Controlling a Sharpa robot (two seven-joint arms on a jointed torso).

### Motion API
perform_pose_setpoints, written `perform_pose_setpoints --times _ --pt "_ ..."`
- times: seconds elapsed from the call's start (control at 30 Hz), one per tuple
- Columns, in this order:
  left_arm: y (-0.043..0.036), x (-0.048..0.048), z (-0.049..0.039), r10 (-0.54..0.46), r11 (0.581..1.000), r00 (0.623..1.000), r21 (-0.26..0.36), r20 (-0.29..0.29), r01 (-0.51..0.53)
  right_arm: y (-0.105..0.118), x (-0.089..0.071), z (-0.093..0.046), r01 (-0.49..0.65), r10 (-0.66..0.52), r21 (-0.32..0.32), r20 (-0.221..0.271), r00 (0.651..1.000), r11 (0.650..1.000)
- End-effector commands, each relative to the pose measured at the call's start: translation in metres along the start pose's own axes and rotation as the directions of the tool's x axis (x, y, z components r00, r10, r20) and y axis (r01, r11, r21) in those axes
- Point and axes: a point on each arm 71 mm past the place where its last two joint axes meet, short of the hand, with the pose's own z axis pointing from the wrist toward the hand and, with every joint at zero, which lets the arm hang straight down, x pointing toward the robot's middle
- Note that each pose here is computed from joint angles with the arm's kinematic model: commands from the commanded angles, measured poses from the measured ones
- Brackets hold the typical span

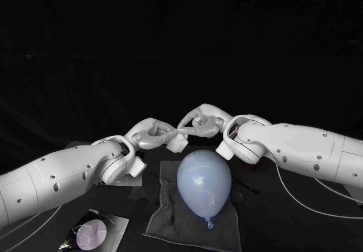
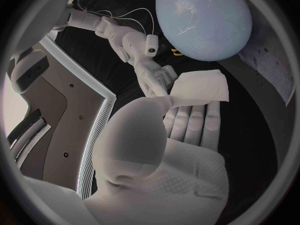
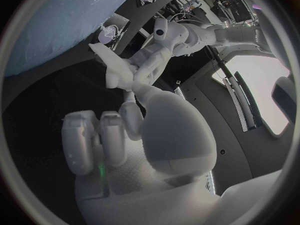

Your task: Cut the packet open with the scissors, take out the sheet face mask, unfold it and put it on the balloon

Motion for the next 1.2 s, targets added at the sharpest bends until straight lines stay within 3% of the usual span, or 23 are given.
perform_pose_setpoints --times 0.03,0.53,0.7,0.93,1.2 --pt "-0.0034 0.0021 0.0014 0.009 1.000 1.000 0.021 -0.011 -0.008 0.0008 -0.0006 0.0000 -0.007 0.007 -0.012 0.011 1.000 1.000" --pt "-0.0036 0.0019 0.0014 0.022 0.999 1.000 0.024 -0.006 -0.022 0.0005 0.0024 -0.0011 -0.005 0.004 -0.009 -0.036 0.999 1.000" --pt "-0.0043 0.0023 0.0017 0.024 0.999 1.000 0.028 -0.003 -0.024 0.0006 0.0026 -0.0015 0.013 -0.013 0.003 -0.023 1.000 1.000" --pt "-0.0070 -0.0007 0.0014 0.041 0.998 0.997 0.053 0.059 -0.044 0.0004 0.0002 -0.0031 0.028 -0.028 0.014 0.018 0.999 1.000" --pt "-0.0076 -0.0043 0.0007 0.056 0.997 0.992 0.055 0.112 -0.062 -0.0009 -0.0014 -0.0051 0.015 -0.016 0.027 0.031 0.999 1.000"
